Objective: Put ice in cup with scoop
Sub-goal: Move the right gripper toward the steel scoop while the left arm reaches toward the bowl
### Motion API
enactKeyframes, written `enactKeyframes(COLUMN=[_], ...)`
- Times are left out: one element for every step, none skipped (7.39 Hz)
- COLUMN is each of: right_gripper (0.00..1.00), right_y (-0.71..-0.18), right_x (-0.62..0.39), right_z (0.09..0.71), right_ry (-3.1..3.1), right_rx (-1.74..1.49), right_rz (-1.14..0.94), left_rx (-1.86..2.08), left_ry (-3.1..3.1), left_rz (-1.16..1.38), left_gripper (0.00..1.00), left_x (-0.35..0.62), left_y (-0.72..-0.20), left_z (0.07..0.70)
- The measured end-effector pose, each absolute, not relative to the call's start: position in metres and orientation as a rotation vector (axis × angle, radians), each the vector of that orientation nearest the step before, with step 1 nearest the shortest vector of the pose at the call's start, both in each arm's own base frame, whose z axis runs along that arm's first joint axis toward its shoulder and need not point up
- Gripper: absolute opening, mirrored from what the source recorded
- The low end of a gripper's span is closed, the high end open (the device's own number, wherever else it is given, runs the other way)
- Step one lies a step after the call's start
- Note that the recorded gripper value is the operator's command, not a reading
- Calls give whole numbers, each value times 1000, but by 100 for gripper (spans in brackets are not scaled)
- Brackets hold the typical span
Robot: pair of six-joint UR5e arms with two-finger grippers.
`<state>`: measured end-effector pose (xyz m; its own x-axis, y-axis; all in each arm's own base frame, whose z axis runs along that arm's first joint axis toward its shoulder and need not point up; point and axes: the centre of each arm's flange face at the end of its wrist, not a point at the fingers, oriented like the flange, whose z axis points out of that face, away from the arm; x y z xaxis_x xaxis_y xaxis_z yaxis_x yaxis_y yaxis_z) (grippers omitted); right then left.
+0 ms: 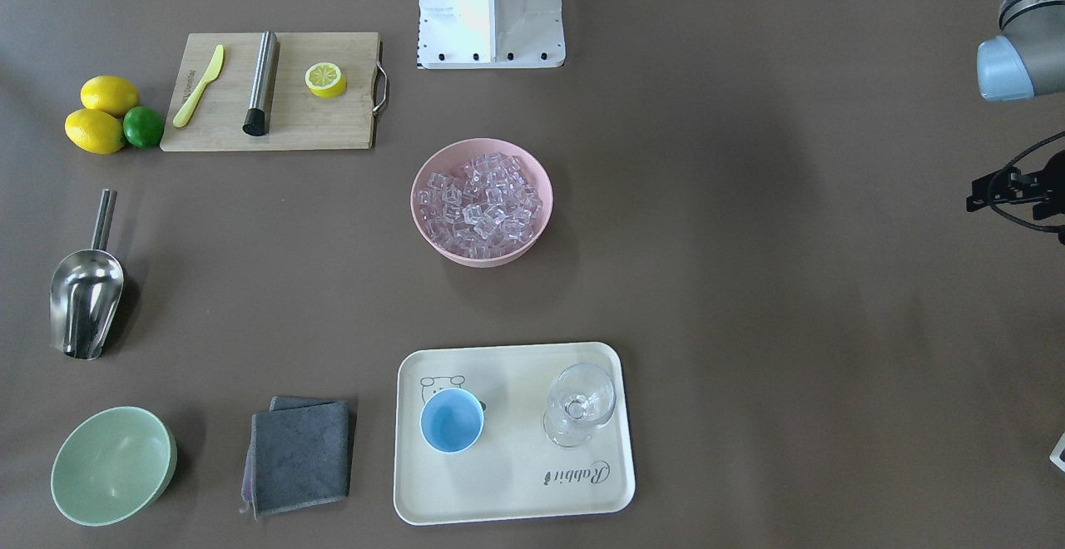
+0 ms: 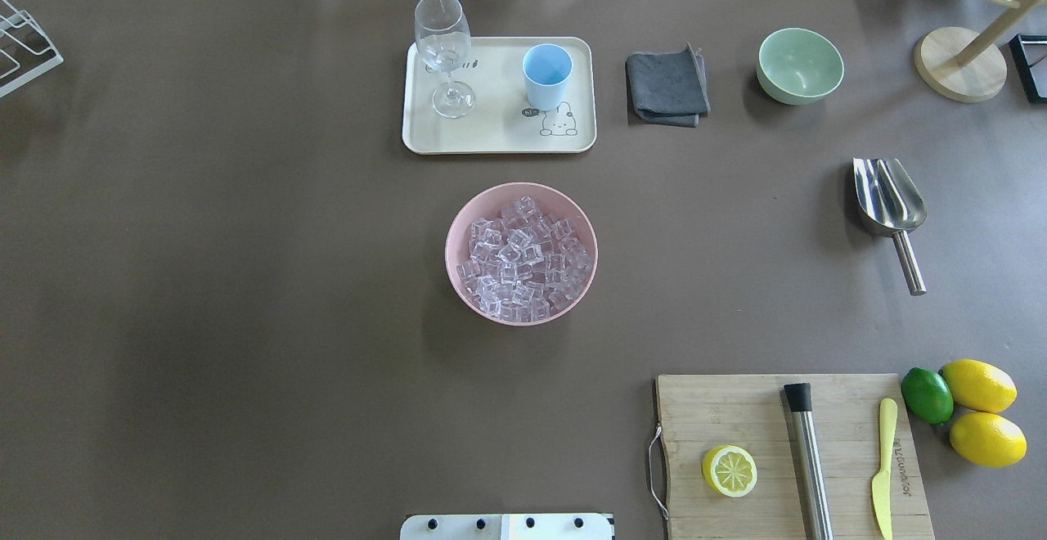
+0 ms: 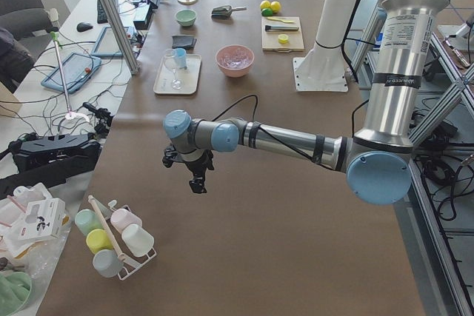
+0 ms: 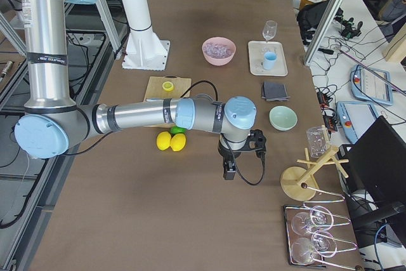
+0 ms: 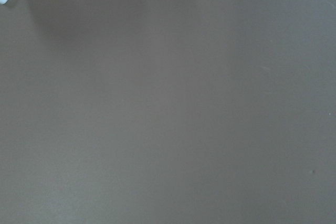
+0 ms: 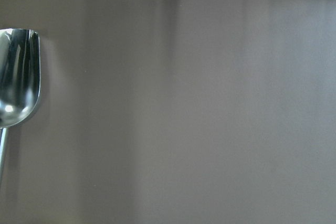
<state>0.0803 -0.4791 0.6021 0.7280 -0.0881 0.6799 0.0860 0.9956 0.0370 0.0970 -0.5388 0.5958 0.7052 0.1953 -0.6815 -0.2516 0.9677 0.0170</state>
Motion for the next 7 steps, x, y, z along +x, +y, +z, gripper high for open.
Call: enactKeyframes(right_gripper=[100, 100, 100, 100, 100, 100, 100], right_y=[-479, -477, -476, -475, -475, -475, -474], right_x=[80, 80, 80, 80, 80, 80, 80], right_z=[604, 608, 610, 610, 609, 609, 611], right_ry=[-750, -751, -751, -751, -751, -751, -752], right_rx=[7, 6, 3, 5, 8, 7, 4], right_rz=[-97, -97, -96, -96, -97, -96, -94], left_rx=[-68, -49, -36, -24, -10, 8, 35], left_ry=[739, 735, 736, 738, 740, 745, 752], left_rz=[267, 277, 285, 292, 299, 308, 327], left_gripper=[99, 99, 99, 99, 99, 99, 99], left_x=[105, 106, 107, 107, 109, 110, 112], left_y=[-541, -542, -542, -543, -543, -542, -539], left_z=[591, 582, 576, 568, 558, 546, 532])
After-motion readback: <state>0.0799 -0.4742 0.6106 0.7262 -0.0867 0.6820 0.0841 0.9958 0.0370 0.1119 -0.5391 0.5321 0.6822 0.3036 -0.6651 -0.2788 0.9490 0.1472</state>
